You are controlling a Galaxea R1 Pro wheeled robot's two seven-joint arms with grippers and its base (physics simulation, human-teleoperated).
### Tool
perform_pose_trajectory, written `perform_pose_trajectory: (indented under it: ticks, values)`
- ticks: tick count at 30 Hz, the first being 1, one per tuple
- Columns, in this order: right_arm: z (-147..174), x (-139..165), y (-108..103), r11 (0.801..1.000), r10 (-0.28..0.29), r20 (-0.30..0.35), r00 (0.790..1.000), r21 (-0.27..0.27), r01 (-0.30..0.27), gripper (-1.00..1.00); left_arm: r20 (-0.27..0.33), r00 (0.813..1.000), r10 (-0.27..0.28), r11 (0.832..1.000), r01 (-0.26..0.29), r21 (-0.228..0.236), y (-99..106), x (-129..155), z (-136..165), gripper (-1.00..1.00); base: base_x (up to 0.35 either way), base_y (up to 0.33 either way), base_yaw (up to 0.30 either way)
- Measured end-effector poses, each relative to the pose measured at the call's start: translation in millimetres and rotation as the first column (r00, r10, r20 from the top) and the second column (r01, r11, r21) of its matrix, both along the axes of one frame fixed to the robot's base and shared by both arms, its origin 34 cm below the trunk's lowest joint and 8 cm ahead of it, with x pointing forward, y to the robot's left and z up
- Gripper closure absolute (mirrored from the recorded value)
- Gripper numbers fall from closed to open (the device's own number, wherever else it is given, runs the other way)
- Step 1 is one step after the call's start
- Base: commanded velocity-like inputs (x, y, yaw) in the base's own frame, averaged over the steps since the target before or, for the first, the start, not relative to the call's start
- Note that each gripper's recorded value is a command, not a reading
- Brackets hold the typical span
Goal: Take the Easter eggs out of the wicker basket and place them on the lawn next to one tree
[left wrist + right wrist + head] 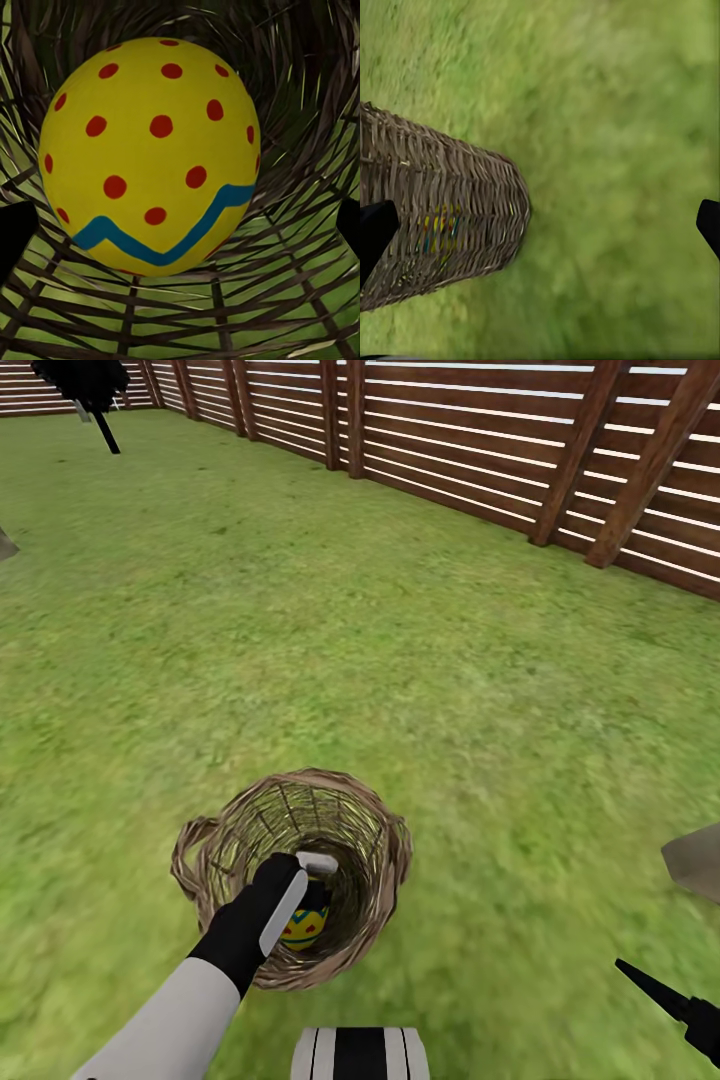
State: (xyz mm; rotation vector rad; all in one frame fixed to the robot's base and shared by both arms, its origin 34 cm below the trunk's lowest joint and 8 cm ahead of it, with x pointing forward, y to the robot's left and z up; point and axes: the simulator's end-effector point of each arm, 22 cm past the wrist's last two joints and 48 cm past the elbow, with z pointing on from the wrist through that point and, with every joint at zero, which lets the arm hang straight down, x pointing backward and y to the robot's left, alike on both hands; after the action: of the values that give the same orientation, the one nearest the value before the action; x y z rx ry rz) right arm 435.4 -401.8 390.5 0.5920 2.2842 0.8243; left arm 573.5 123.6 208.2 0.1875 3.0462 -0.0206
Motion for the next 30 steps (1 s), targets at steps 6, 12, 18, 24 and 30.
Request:
perform_pose_trajectory:
  ticks: [6, 12, 18, 24, 30]
  values:
    - [0.0, 0.0, 0.0, 1.0, 0.0, 0.0, 1.0, 0.0, 0.0, -1.0, 0.025, 1.0, 0.004, 1.0, -0.004, -0.004, -1.0, 5.0, 0.5, -1.0, 0.0, 0.0, 0.0]
    - [0.4, 0.3, 0.0, 1.0, -0.001, 0.002, 1.0, 0.001, 0.001, -1.0, 0.045, 0.999, 0.011, 1.0, -0.01, -0.004, -0.5, 8.5, -0.4, -1.0, 0.0, 0.0, 0.0]
    - [1.2, 0.7, -0.4, 1.0, -0.002, 0.004, 1.0, 0.002, 0.002, -1.0, 0.061, 0.998, 0.017, 1.0, -0.016, -0.006, -0.4, 11.7, -0.8, -1.0, 0.0, 0.0, 0.0]
    - [5.7, 2.4, -0.7, 1.0, 0.001, 0.018, 1.0, 0.0, -0.001, -1.0, 0.063, 0.998, 0.018, 1.0, -0.017, -0.009, -1.0, 11.9, -1.0, -1.0, 0.0, 0.0, 0.0]
    - [22.5, 5.5, 13.0, 0.997, 0.04, 0.079, 0.996, 0.061, -0.045, -1.0, 0.064, 0.998, 0.018, 1.0, -0.017, -0.012, -1.6, 11.8, -1.0, -1.0, 0.0, 0.0, 0.0]
